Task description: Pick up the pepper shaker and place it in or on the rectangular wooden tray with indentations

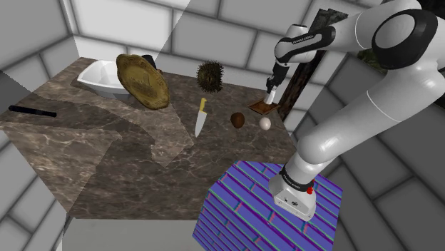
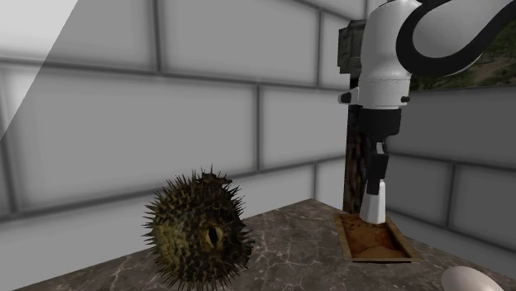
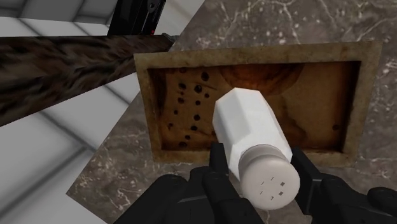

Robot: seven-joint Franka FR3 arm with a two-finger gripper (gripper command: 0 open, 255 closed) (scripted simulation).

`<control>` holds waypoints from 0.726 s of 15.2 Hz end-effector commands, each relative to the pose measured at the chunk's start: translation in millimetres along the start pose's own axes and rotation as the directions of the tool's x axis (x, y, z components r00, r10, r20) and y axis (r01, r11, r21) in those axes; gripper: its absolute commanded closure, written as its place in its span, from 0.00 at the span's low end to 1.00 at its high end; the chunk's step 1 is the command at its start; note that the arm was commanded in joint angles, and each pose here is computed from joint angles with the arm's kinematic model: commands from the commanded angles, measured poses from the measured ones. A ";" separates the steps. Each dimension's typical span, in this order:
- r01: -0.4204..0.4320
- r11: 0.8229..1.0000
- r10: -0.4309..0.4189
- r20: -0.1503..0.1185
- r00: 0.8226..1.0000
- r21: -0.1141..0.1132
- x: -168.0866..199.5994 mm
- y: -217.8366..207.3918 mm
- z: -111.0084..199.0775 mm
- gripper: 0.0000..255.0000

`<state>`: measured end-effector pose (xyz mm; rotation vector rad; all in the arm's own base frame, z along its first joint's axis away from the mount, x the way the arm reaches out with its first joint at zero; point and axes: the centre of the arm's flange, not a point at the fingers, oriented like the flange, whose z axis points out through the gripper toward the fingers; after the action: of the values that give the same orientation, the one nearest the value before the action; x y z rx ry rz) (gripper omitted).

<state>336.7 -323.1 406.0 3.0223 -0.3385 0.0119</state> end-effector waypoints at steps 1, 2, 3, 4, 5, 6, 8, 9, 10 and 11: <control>0.000 1.000 0.000 -0.001 1.000 0.000 -0.4 -0.4 5.1 1.00; 0.000 1.000 0.000 -0.001 1.000 0.000 -0.4 -0.4 5.1 1.00; 0.000 1.000 0.000 -0.001 1.000 0.000 -0.3 -0.4 5.1 1.00; 0.000 1.000 0.000 -0.001 1.000 0.000 -0.3 -0.4 5.1 1.00; 0.000 1.000 0.000 -0.001 1.000 0.000 -0.3 -0.4 5.1 1.00; 0.000 1.000 0.000 -0.001 1.000 0.000 -0.3 -0.4 5.1 1.00; 0.000 1.000 0.000 -0.001 1.000 0.000 -0.3 -0.4 5.1 1.00; 0.000 1.000 0.000 -0.001 1.000 0.000 -0.4 -0.4 5.1 0.00; 0.000 1.000 0.000 -0.001 1.000 0.000 -0.3 -0.4 5.1 0.00; 0.000 1.000 0.000 -0.001 1.000 0.000 -0.4 -0.4 5.1 0.00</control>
<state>336.4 -323.1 400.8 3.0220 -0.3384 0.0127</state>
